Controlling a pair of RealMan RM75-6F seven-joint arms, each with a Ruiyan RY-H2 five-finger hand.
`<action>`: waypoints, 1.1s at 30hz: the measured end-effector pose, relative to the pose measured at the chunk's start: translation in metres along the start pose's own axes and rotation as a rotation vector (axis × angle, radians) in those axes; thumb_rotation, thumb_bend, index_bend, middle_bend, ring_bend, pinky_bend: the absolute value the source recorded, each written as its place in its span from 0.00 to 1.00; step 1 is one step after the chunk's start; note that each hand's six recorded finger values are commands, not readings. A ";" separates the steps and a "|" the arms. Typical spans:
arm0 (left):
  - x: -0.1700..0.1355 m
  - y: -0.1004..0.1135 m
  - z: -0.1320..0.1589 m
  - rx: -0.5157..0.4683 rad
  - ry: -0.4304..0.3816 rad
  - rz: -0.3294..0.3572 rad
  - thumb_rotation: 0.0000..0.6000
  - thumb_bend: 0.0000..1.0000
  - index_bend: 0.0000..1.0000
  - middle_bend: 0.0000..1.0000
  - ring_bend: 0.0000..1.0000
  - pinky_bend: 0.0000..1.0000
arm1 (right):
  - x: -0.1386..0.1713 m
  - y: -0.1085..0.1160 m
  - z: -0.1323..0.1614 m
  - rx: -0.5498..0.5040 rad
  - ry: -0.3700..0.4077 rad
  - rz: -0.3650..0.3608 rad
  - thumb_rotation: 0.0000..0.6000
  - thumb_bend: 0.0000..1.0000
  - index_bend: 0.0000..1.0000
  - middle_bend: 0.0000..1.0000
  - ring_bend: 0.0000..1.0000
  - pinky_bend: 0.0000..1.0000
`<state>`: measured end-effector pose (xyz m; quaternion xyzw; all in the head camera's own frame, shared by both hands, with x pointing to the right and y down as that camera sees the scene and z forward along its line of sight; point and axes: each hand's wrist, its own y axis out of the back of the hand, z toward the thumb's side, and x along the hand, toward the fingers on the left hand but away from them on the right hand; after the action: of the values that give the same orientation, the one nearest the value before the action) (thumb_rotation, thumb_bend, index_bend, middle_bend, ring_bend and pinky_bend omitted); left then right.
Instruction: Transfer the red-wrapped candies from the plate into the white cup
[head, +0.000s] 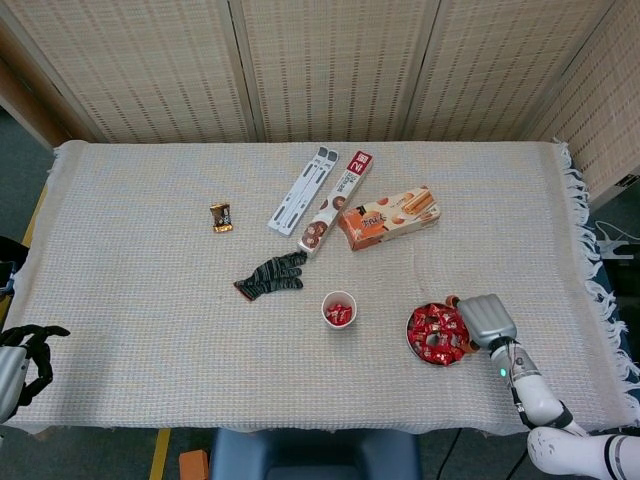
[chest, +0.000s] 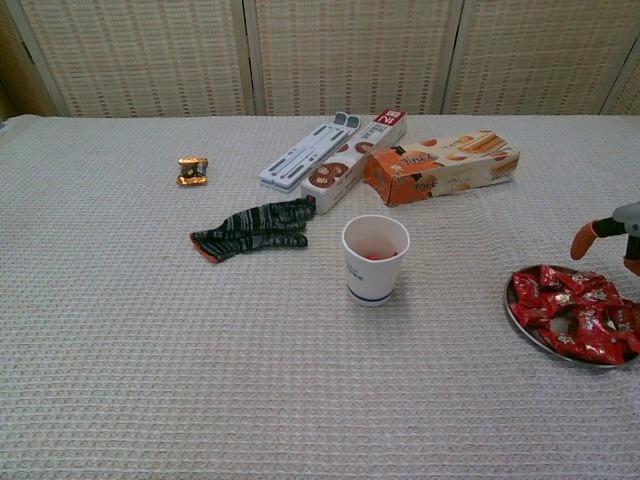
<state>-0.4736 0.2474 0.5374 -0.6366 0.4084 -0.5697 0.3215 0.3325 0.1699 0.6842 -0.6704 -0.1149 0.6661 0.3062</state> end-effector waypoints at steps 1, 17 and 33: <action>0.000 0.000 0.000 0.000 0.000 0.000 1.00 0.42 0.35 0.23 0.27 0.28 | 0.000 0.000 0.000 0.001 -0.001 0.000 1.00 0.07 0.24 0.82 0.76 0.98; 0.000 0.002 -0.001 -0.005 0.002 0.008 1.00 0.42 0.34 0.23 0.27 0.28 | -0.007 -0.015 -0.001 0.005 0.001 0.044 1.00 0.07 0.30 0.82 0.76 0.98; 0.000 0.003 -0.002 -0.010 0.007 0.012 1.00 0.42 0.35 0.23 0.27 0.28 | -0.010 -0.020 -0.002 0.000 -0.004 0.046 1.00 0.14 0.47 0.82 0.76 0.98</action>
<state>-0.4765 0.2461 0.5350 -0.6338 0.4159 -0.5680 0.3204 0.3384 0.1793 0.7037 -0.6715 -0.1000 0.6743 0.2906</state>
